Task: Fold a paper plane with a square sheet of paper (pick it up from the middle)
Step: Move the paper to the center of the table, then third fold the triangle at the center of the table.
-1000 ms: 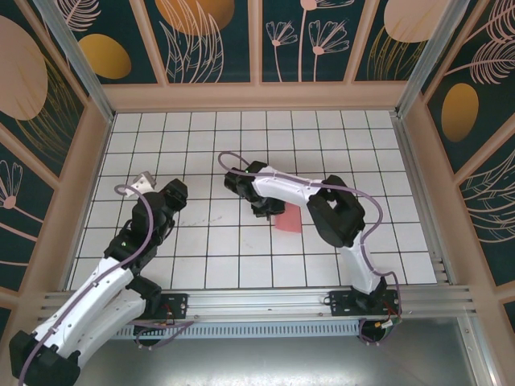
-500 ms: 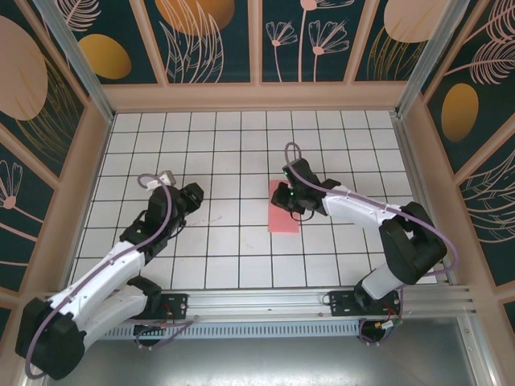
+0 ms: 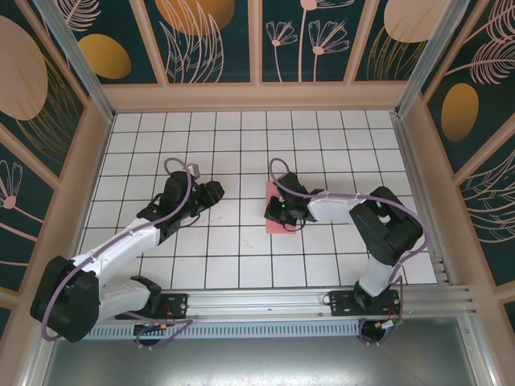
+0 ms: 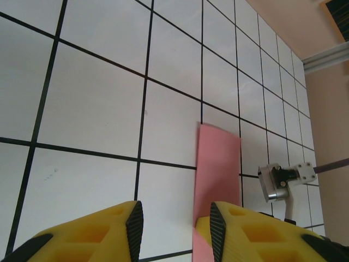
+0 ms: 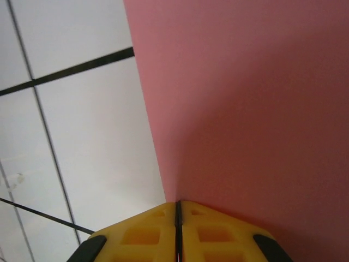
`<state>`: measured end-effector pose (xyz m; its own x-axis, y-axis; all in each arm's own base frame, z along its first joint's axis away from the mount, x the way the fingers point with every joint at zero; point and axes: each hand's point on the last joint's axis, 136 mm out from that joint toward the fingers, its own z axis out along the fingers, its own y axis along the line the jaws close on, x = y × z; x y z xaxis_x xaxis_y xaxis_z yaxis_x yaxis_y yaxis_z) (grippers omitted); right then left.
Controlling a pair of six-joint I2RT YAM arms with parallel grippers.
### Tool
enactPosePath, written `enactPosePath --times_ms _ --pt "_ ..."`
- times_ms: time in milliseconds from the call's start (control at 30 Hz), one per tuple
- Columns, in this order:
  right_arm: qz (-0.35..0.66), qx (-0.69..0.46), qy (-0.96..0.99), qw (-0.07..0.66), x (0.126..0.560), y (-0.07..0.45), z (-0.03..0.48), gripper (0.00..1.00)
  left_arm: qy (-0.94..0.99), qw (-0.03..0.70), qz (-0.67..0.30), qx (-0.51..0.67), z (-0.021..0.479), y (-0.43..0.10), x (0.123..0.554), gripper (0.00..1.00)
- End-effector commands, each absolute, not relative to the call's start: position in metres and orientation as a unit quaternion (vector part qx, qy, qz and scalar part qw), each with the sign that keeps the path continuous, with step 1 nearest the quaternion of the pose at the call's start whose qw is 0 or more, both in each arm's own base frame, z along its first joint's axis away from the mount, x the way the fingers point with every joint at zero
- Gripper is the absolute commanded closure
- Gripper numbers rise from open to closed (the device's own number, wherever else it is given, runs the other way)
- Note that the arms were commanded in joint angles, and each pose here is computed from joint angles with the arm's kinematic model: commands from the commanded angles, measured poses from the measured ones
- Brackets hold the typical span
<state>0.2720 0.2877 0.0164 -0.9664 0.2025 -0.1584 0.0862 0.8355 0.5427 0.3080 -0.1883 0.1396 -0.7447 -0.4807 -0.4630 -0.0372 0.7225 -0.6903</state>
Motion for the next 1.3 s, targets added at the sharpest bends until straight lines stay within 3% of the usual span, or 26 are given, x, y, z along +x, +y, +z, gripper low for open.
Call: enactPosePath --times_ms 0,167,467,733,900,1267 --pt "0.274 0.077 0.955 0.083 0.261 0.302 -0.005 0.89 0.865 0.329 -0.353 -0.135 0.149 -0.194 0.314 0.59" --pt "0.299 0.065 0.948 0.083 0.256 0.330 0.002 0.88 0.867 0.319 -0.360 -0.128 0.149 -0.200 0.316 0.61" --pt "0.356 0.059 0.912 0.193 0.279 0.315 0.095 0.78 0.868 0.263 -0.412 -0.088 0.145 -0.248 0.339 0.76" --pt "0.344 0.139 0.911 0.179 0.273 0.239 0.068 0.69 0.891 0.208 -0.399 -0.054 0.110 -0.292 0.359 0.80" --pt "0.365 0.140 0.906 0.160 0.267 0.235 0.060 0.60 0.905 0.184 -0.380 -0.053 0.077 -0.302 0.371 0.82" --pt "0.375 0.128 0.908 0.138 0.280 0.247 0.049 0.58 0.921 0.161 -0.348 -0.064 0.038 -0.297 0.371 0.84"
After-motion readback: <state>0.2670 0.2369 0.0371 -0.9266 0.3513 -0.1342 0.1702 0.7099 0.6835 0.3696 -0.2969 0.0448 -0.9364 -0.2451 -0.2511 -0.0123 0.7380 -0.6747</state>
